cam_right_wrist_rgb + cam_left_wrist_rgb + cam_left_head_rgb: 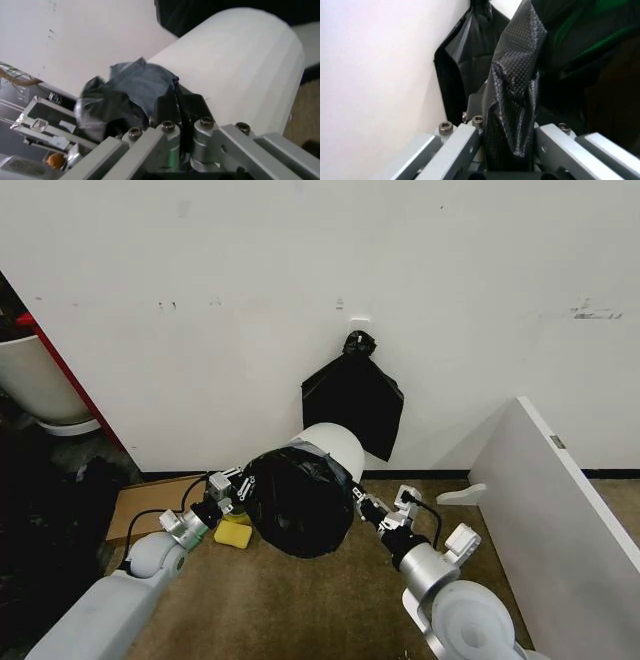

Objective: Place the garbage bag over the trash bin.

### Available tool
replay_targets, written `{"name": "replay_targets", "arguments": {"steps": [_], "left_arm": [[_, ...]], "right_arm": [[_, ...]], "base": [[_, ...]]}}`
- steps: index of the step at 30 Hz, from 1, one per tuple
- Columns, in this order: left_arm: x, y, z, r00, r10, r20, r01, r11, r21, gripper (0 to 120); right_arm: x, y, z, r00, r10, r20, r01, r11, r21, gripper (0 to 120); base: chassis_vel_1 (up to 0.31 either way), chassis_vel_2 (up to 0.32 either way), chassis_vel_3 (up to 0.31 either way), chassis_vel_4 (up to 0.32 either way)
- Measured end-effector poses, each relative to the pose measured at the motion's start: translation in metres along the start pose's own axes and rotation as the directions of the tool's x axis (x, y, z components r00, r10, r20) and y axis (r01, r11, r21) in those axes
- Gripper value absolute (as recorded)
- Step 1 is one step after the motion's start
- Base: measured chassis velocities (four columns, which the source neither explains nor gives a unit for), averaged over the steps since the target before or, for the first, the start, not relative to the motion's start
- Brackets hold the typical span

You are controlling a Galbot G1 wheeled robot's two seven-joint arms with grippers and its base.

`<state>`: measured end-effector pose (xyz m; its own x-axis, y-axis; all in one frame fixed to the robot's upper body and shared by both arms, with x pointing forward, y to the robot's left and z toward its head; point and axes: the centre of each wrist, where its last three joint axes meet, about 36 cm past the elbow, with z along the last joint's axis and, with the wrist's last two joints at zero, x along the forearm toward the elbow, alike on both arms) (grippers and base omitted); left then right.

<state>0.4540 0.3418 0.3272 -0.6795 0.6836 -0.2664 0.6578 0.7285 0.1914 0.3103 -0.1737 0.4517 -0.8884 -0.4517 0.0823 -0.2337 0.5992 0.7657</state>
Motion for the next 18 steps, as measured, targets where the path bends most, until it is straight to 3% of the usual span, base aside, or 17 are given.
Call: {"name": "replay_targets", "arguments": {"steps": [5, 11, 13, 15, 18], "left_arm": [[-0.001, -0.003, -0.004, 1.0, 0.018, 0.009, -0.019, 0.999, 0.026, 2], [-0.003, -0.002, -0.013, 0.999, 0.031, 0.026, -0.033, 0.996, 0.082, 2], [-0.004, -0.002, -0.014, 0.999, 0.031, 0.027, -0.033, 0.996, 0.088, 2], [-0.007, -0.003, -0.019, 0.999, 0.031, 0.028, -0.034, 0.993, 0.116, 2], [-0.013, -0.008, -0.029, 1.0, 0.029, 0.012, -0.031, 0.983, 0.183, 2]], "right_arm": [[-0.01, -0.026, 0.003, 0.999, -0.002, 0.054, -0.001, 0.998, 0.066, 0], [-0.025, -0.087, 0.014, 0.992, -0.046, 0.117, 0.021, 0.979, 0.203, 0], [-0.026, -0.092, 0.015, 0.991, -0.054, 0.119, 0.028, 0.976, 0.214, 0], [-0.027, -0.108, 0.019, 0.988, -0.092, 0.126, 0.058, 0.965, 0.254, 0], [-0.026, -0.148, 0.027, 0.974, -0.19, 0.124, 0.129, 0.913, 0.386, 0]], "base": [[0.0, 0.0, 0.0, 0.0], [0.0, 0.0, 0.0, 0.0], [0.0, 0.0, 0.0, 0.0], [0.0, 0.0, 0.0, 0.0], [0.0, 0.0, 0.0, 0.0]]}}
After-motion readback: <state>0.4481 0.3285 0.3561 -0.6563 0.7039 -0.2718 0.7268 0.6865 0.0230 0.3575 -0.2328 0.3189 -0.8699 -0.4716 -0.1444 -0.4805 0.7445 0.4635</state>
